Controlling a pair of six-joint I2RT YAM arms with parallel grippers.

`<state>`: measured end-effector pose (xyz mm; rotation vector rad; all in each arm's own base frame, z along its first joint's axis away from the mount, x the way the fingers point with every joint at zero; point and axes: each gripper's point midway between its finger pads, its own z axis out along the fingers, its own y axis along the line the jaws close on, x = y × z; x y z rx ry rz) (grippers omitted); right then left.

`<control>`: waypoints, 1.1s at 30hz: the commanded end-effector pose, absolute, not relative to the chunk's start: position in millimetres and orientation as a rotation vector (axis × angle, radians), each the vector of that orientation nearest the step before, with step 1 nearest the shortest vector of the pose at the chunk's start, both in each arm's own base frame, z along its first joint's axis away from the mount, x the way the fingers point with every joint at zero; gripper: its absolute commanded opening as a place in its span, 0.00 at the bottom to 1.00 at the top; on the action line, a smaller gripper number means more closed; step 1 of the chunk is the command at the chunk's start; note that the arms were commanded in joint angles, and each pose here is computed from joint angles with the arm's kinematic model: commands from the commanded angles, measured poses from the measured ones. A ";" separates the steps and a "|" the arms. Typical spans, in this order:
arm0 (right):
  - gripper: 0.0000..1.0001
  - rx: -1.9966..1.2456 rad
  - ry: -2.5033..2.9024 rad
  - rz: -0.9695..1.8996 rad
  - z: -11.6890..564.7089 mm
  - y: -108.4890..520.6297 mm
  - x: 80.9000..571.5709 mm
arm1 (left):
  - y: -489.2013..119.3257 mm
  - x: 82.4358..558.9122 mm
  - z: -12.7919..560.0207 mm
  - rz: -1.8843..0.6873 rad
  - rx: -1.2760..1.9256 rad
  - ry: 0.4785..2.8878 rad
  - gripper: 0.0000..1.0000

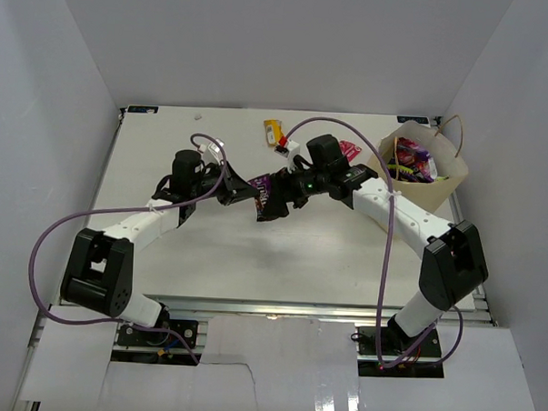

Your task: Place the snacks into the paper bag

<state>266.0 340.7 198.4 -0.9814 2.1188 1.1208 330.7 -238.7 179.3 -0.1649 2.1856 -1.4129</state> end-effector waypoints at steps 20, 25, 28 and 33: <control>0.08 -1.043 1.937 1.203 241.8 353.8 257.1 | -256.9 305.5 259.3 -1.566 0.082 1.959 0.21; 0.08 -1.192 1.714 1.192 283.3 328.5 258.6 | -251.3 307.9 300.3 -1.465 0.208 1.798 0.56; 0.08 -1.202 1.597 1.150 322.1 298.7 273.9 | -245.5 305.9 323.5 -1.397 0.262 1.708 0.75; 0.08 -1.145 1.455 0.888 389.4 245.6 304.5 | -234.3 309.5 328.5 -1.298 0.241 1.665 0.98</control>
